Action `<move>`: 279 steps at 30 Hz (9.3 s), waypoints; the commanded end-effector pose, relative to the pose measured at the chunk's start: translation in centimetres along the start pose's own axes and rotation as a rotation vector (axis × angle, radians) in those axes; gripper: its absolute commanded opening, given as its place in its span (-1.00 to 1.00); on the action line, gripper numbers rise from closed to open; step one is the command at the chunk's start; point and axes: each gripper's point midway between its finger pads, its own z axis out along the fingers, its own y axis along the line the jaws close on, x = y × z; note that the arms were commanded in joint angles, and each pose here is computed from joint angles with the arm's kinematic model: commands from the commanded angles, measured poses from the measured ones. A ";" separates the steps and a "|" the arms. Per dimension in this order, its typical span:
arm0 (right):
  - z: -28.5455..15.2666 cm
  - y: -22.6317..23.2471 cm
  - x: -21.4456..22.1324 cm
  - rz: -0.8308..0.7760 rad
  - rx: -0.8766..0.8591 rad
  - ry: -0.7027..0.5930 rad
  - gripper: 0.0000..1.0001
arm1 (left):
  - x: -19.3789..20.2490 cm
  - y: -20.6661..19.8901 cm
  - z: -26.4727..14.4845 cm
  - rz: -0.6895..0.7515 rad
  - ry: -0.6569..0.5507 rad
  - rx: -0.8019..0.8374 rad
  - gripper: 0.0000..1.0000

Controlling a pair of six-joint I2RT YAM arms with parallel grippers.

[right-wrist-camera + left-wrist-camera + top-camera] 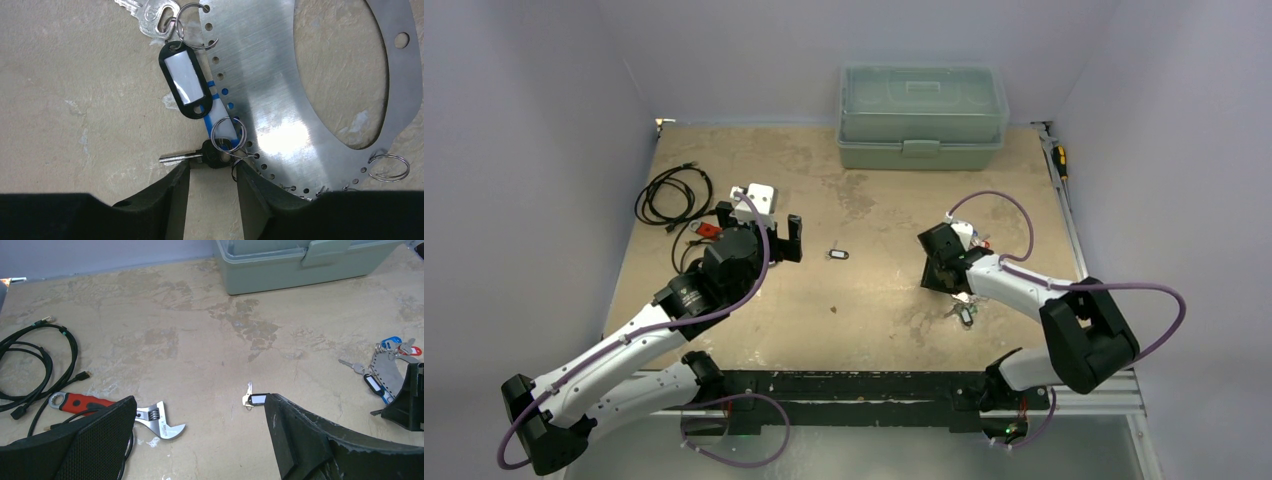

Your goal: Put the keys on the keyring

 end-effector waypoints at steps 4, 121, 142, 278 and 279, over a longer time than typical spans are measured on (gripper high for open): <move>-1.1 1.6 -0.9 0.015 -0.089 -0.021 -0.20 | -1.0 -0.2 0.0 -0.019 -0.038 0.015 0.97; -22.6 12.2 -5.9 -0.222 -1.063 -0.218 -1.00 | -1.7 -5.8 -2.3 0.138 -0.230 0.430 0.99; -24.7 12.6 -8.5 -0.194 -1.074 -0.320 -1.00 | -3.1 -8.8 -4.6 0.158 -0.326 0.635 0.98; -33.6 15.8 -8.3 -0.195 -1.383 -0.523 -1.00 | -3.1 -17.1 -3.2 0.073 -0.283 0.919 -1.00; -33.3 15.9 -8.3 -0.191 -1.373 -0.517 -1.00 | -3.1 -17.1 -3.2 0.074 -0.285 0.919 -1.00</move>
